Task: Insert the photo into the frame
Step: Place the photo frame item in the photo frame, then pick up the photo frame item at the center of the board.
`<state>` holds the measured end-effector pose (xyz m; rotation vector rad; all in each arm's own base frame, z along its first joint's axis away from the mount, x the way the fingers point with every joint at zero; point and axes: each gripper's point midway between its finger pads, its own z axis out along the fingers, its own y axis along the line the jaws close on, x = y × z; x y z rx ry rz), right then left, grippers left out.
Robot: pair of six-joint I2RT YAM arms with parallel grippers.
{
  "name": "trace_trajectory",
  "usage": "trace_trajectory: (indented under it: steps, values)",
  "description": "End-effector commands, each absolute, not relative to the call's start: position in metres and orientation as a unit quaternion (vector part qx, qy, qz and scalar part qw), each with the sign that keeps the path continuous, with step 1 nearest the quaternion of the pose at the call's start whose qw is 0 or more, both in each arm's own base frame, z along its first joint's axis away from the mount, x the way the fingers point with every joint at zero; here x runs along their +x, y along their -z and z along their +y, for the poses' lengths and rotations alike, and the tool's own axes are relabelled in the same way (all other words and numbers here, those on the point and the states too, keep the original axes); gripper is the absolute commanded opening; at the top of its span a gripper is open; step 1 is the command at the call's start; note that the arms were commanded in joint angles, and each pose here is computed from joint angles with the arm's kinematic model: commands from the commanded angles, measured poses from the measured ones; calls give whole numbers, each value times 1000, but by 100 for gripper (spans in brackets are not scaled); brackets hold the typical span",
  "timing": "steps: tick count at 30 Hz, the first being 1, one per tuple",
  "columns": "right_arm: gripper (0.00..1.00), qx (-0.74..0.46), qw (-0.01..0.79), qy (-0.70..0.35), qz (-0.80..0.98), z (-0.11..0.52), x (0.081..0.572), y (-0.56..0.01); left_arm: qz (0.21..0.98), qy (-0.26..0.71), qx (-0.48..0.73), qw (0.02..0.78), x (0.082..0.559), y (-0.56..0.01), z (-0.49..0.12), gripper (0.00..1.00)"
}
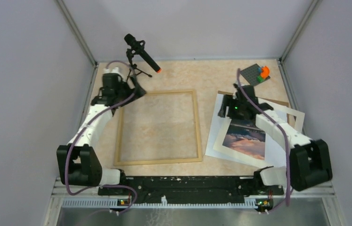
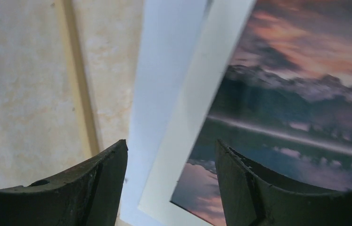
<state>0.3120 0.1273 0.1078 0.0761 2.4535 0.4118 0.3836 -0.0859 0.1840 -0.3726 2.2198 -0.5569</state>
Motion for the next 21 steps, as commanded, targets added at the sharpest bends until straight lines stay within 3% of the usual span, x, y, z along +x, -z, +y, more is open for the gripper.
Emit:
trace_trajectory:
  steps: [1, 6, 11, 16, 21]
  values:
    - [67, 149, 295, -133, 934, 77, 287, -91, 845, 405, 47, 347, 352, -198, -243, 93]
    - [67, 292, 293, -114, 903, 29, 274, -68, 835, 472, 158, 236, 301, -169, -370, 92]
    - [67, 367, 309, -78, 874, -8, 260, -48, 824, 497, 223, 157, 250, -135, -447, 89]
    - [67, 384, 301, -63, 870, -14, 249, -34, 838, 465, 251, 137, 229, -108, -473, 88]
    - [66, 385, 297, -85, 870, -6, 247, -27, 885, 386, 206, 157, 244, -79, -459, 87]
